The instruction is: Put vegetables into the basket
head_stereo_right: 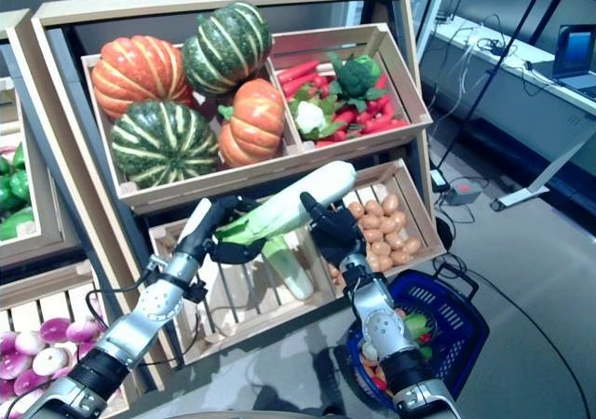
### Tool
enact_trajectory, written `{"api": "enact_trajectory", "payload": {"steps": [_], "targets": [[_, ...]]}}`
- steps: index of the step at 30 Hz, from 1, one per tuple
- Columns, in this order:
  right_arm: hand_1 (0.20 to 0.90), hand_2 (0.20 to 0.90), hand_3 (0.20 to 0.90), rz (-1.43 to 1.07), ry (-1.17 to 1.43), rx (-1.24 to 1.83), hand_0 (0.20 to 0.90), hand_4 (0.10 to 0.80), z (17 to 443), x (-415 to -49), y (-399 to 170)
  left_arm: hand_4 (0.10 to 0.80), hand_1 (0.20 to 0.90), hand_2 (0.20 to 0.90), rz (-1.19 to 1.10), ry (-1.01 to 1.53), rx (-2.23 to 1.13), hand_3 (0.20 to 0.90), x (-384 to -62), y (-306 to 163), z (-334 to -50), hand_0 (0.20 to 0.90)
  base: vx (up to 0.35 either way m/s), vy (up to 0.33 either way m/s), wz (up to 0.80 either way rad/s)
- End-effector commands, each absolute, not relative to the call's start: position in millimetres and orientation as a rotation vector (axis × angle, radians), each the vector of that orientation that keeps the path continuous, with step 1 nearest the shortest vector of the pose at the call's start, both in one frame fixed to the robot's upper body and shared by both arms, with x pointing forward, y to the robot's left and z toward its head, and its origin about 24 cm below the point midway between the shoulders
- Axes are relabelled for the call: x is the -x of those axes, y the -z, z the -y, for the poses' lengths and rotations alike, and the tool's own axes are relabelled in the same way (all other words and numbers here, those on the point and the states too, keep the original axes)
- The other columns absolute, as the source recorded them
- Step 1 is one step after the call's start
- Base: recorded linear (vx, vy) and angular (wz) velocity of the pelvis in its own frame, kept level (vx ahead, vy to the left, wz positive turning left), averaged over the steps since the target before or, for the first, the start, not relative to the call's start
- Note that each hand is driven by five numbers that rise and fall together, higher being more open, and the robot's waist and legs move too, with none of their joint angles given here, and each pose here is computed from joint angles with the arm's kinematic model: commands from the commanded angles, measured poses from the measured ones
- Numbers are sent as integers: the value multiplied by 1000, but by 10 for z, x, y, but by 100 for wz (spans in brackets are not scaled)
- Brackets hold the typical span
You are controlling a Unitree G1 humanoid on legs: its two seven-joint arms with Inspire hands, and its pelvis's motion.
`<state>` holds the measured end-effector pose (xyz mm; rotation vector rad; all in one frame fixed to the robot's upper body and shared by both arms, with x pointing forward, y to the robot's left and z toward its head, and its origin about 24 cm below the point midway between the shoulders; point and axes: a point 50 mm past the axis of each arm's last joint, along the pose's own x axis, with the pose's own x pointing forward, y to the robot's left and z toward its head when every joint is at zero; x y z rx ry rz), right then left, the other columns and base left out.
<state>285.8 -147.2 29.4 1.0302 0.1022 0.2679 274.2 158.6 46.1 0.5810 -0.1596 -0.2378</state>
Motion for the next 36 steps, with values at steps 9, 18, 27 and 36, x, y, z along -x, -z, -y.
{"api": "enact_trajectory", "payload": {"steps": [9, 18, 27, 36], "targets": [[761, 761, 761, 196, -392, -1078, 761, 707, 1439, -3283, -1040, 400, 300, 300, 712, 519, -652, 300, -2747, -1209, -989, 300, 0, 0, 0], [300, 300, 300, 296, -372, -1168, 300, 400, 1488, -3289, -1132, 400, 300, 300, 703, 556, -640, 300, -2672, -1163, -962, 300, 0, 0, 0], [300, 300, 300, 315, -341, -1165, 300, 400, 1545, -3297, -1130, 400, 300, 300, 673, 515, -633, 300, -2698, -1150, -1013, 300, 0, 0, 0], [300, 300, 300, 333, -258, -1116, 300, 400, 1670, -3254, -1064, 800, 900, 900, 485, 463, -563, 900, -2770, -966, -1150, 900, 0, 0, 0]]}}
